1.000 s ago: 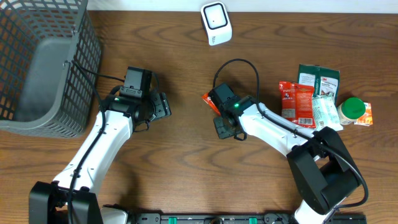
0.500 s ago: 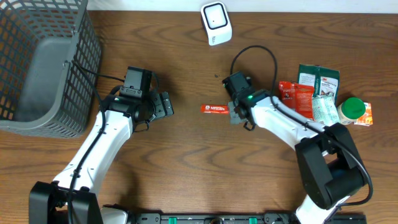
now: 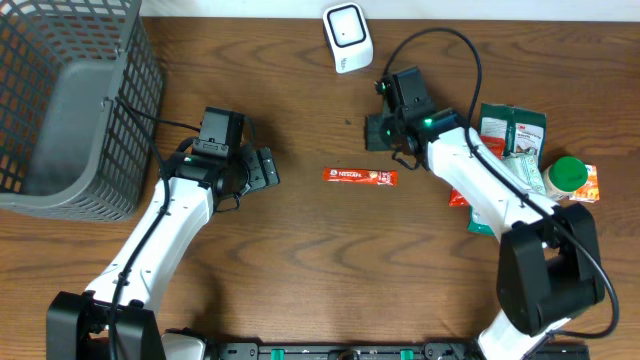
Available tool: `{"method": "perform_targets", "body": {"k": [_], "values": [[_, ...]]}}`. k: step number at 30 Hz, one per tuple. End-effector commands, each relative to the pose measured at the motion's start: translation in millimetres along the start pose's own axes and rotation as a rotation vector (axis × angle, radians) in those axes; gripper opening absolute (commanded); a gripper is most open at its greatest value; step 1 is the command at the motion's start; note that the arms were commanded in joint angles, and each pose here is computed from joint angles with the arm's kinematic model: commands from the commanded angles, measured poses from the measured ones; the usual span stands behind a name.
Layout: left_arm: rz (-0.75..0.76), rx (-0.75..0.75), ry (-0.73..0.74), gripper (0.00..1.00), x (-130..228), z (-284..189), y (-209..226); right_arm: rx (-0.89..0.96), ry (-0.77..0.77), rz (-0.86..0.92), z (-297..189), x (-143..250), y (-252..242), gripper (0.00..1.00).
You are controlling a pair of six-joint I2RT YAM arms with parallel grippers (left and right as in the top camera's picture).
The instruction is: Scan the item barcode
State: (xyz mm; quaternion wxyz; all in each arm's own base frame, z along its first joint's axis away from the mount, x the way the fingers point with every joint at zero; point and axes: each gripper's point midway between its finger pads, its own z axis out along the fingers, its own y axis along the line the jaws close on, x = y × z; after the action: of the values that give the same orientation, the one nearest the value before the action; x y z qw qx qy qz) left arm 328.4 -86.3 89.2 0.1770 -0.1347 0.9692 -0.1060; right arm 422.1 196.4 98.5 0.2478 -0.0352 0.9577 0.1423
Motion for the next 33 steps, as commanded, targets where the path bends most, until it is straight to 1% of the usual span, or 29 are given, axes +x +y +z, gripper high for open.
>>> {"method": "perform_targets", "body": {"k": [1,5,6,11,13,17,22,25,33], "values": [[0.004,-0.019,0.014,0.93,4.6,4.2,5.1,-0.108,0.025,0.029,5.7,10.9,45.0,0.04],[0.004,-0.019,0.014,0.93,4.6,4.2,5.0,-0.056,-0.010,-0.036,33.4,19.4,62.6,0.06],[0.004,-0.019,0.014,0.93,4.6,4.2,5.0,-0.040,-0.019,-0.051,41.1,22.3,66.0,0.05],[0.004,-0.019,0.014,0.93,4.6,4.2,5.0,0.002,-0.027,-0.105,69.6,39.6,79.2,0.04],[0.004,-0.019,0.014,0.93,4.7,4.2,5.1,0.038,-0.028,-0.118,76.9,45.1,77.1,0.08],[0.004,-0.019,0.014,0.93,4.5,4.2,5.1,0.090,-0.043,-0.129,80.5,46.5,71.4,0.08],[0.004,-0.019,0.014,0.93,4.5,4.2,5.1,0.136,-0.077,-0.120,79.6,38.3,61.7,0.05],[0.004,-0.019,0.014,0.94,4.6,4.2,5.1,0.137,-0.062,-0.086,82.2,41.9,58.5,0.05],[0.004,-0.019,0.014,0.93,4.6,4.2,5.0,0.154,-0.026,-0.096,84.3,54.1,54.7,0.04]]}}
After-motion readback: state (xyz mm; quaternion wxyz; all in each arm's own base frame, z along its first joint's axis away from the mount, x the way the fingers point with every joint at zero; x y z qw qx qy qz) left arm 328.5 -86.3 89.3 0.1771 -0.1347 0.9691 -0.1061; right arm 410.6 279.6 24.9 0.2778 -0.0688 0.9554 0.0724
